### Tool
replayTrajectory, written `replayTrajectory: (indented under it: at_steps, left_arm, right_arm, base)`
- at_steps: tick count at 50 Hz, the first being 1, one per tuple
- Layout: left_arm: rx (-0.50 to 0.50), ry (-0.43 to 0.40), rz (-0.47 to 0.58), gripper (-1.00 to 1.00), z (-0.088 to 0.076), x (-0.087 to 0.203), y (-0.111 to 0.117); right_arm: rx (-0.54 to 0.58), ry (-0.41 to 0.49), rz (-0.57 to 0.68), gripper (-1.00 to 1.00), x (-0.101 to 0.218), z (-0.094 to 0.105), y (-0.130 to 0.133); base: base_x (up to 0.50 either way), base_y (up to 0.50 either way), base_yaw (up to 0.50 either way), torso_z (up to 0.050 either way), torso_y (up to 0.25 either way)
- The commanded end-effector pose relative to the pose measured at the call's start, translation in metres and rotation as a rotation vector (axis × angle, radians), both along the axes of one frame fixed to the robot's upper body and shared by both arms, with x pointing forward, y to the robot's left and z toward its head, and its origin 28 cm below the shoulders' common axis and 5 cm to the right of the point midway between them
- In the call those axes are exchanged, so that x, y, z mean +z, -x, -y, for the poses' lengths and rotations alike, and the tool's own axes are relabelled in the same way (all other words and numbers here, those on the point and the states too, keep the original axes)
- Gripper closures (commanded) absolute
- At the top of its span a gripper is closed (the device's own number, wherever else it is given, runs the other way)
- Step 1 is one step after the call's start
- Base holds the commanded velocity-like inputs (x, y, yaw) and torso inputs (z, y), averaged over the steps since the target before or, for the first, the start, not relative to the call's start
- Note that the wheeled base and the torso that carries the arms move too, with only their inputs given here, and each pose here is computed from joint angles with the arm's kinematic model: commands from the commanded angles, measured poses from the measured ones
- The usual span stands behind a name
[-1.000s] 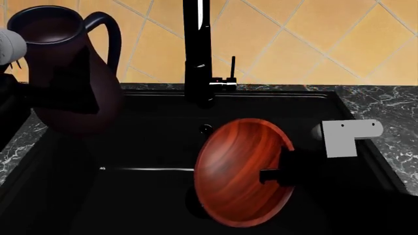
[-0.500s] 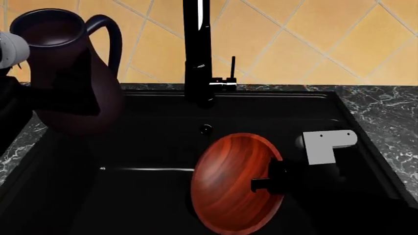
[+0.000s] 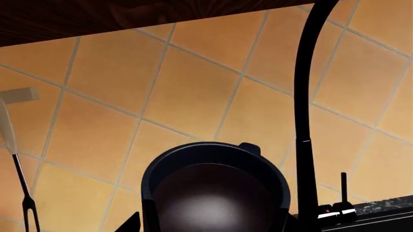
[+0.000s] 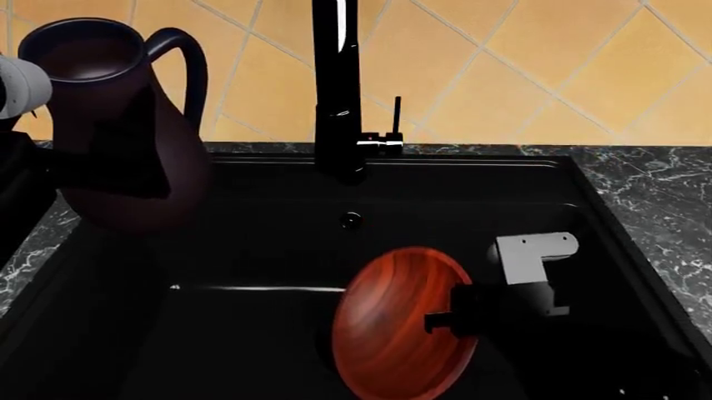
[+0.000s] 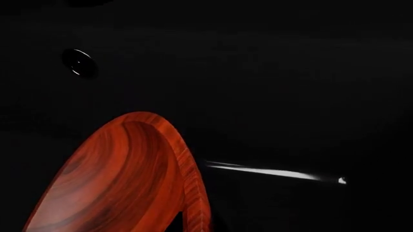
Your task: Pick the bowl and pitcher and place them in the sink. Then turn on the water.
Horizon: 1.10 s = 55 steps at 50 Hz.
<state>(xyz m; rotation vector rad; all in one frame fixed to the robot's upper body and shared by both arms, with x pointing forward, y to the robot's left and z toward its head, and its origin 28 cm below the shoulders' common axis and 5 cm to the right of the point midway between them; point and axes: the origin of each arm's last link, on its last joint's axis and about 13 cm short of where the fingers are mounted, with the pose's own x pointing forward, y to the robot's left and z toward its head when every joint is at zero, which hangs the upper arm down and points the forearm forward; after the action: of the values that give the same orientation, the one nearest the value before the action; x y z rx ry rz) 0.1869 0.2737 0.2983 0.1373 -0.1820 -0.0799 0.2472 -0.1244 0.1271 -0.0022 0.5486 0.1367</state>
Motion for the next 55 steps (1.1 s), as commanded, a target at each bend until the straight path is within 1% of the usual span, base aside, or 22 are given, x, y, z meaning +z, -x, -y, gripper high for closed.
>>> replayTrajectory:
  at_steps: [1, 11, 21, 22, 32, 40, 48, 55]
  left_arm:
    - [0.040, 0.024, 0.063, 1.00, -0.003, 0.009, 0.000]
    - [0.041, 0.024, 0.060, 1.00, -0.004, 0.008, -0.001]
    - [0.041, 0.025, 0.056, 1.00, -0.003, 0.006, -0.001]
    - [0.041, 0.025, 0.056, 1.00, -0.003, 0.006, -0.001]
    - [0.042, 0.026, 0.052, 1.00, -0.004, 0.005, -0.002]
    - [0.041, 0.025, 0.048, 1.00, -0.004, 0.003, -0.003]
    - [0.039, 0.023, 0.044, 1.00, -0.003, 0.002, -0.002]
    - [0.042, 0.021, 0.039, 1.00, -0.004, -0.001, -0.001]
  right_arm:
    - [-0.015, -0.131, -0.061, 1.00, -0.026, -0.016, -0.005]
    - [-0.035, -0.137, -0.114, 1.00, -0.046, -0.015, -0.011]
    - [-0.045, -0.123, -0.152, 1.00, -0.057, -0.013, -0.014]
    - [-0.043, -0.120, -0.156, -1.00, -0.057, -0.013, -0.014]
    - [-0.041, -0.104, -0.146, -1.00, -0.047, -0.010, -0.013]
    - [-0.034, -0.076, -0.073, -1.00, -0.024, -0.008, -0.005]
    - [-0.004, -0.033, 0.060, -1.00, 0.017, -0.010, 0.014]
    - [0.015, 0.001, 0.233, -1.00, 0.069, -0.009, 0.040]
  base:
    - [0.00, 0.05, 0.00, 0.000, 0.000]
    - [0.00, 0.05, 0.00, 0.000, 0.000]
    - [0.00, 0.05, 0.00, 0.000, 0.000]
    - [0.00, 0.05, 0.00, 0.000, 0.000]
    - [0.00, 0.06, 0.01, 0.000, 0.000]
    - [0.00, 0.06, 0.01, 0.000, 0.000]
    - [0.00, 0.10, 0.01, 0.000, 0.000]
    - [0.00, 0.17, 0.02, 0.000, 0.000]
